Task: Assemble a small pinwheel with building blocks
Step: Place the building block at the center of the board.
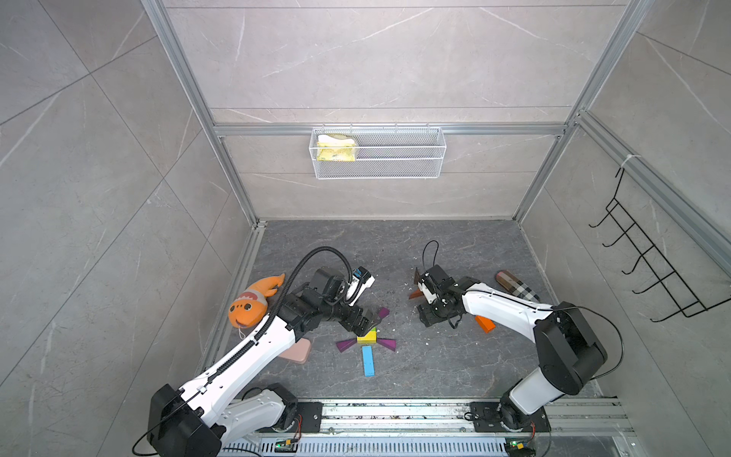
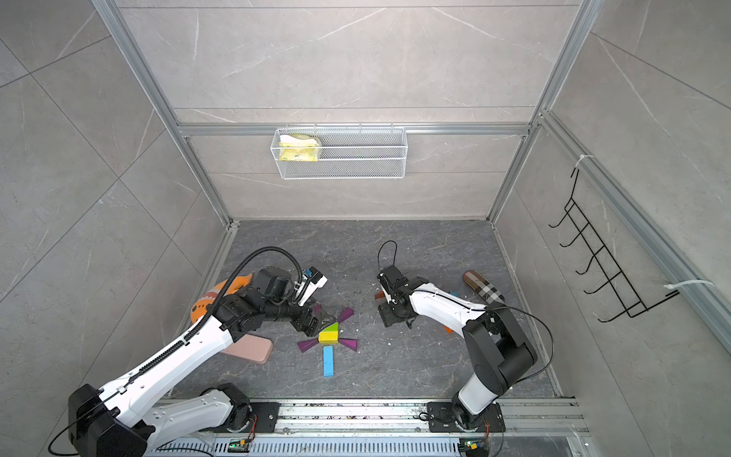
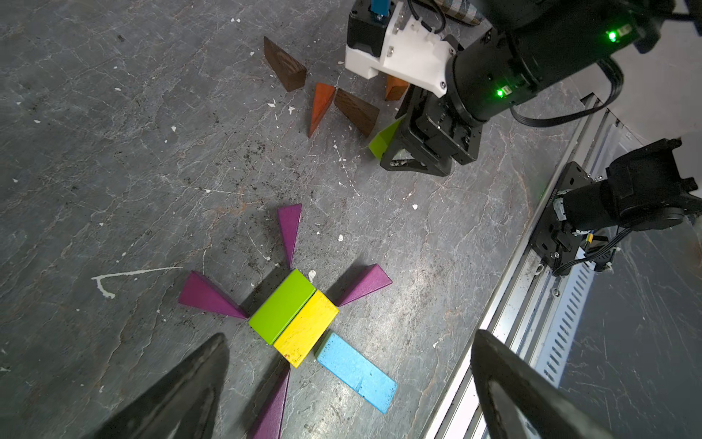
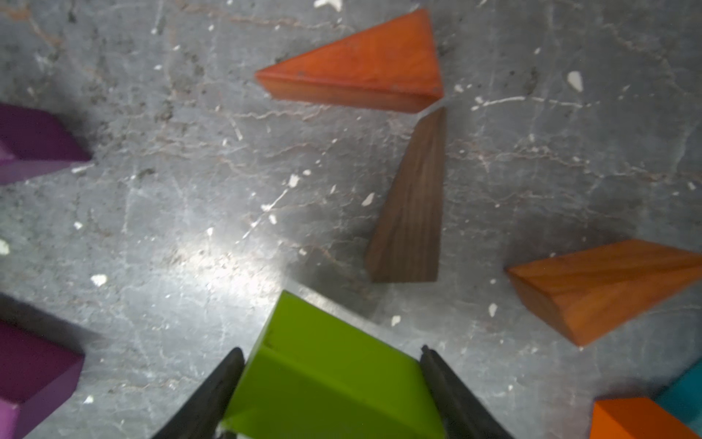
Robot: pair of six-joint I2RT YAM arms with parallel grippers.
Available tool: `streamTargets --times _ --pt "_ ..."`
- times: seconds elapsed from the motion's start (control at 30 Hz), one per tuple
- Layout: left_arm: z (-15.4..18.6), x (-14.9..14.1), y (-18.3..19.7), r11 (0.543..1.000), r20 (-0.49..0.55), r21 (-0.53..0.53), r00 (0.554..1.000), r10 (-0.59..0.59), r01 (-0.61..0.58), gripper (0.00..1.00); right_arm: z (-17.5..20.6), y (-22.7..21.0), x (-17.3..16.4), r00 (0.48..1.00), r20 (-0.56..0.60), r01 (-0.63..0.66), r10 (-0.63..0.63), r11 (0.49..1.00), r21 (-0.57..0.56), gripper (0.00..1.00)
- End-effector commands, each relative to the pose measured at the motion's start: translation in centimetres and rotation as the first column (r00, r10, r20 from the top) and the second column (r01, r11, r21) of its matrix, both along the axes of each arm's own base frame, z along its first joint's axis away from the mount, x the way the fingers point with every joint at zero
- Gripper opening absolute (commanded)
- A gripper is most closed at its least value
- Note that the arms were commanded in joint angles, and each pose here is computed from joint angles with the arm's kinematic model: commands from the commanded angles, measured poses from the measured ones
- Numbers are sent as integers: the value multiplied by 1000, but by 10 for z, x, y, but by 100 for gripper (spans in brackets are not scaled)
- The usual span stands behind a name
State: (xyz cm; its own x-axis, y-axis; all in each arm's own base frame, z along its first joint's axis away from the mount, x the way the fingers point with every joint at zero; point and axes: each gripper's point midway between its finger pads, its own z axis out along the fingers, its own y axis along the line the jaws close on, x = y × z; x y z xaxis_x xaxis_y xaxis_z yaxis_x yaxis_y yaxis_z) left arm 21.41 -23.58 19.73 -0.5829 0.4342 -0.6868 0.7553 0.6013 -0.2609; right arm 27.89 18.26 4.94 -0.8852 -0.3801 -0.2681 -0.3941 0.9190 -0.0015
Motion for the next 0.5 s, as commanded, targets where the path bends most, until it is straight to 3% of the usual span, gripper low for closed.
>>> streamTargets --times 0.0,0.47 --pt "5 2 -1 1000 20 -7 1000 -12 12 100 -6 -8 -16 999 -27 26 -27 998 -64 55" --pt "8 2 2 1000 29 -14 1000 -8 8 100 -24 4 -26 999 -44 21 -25 994 -109 55"
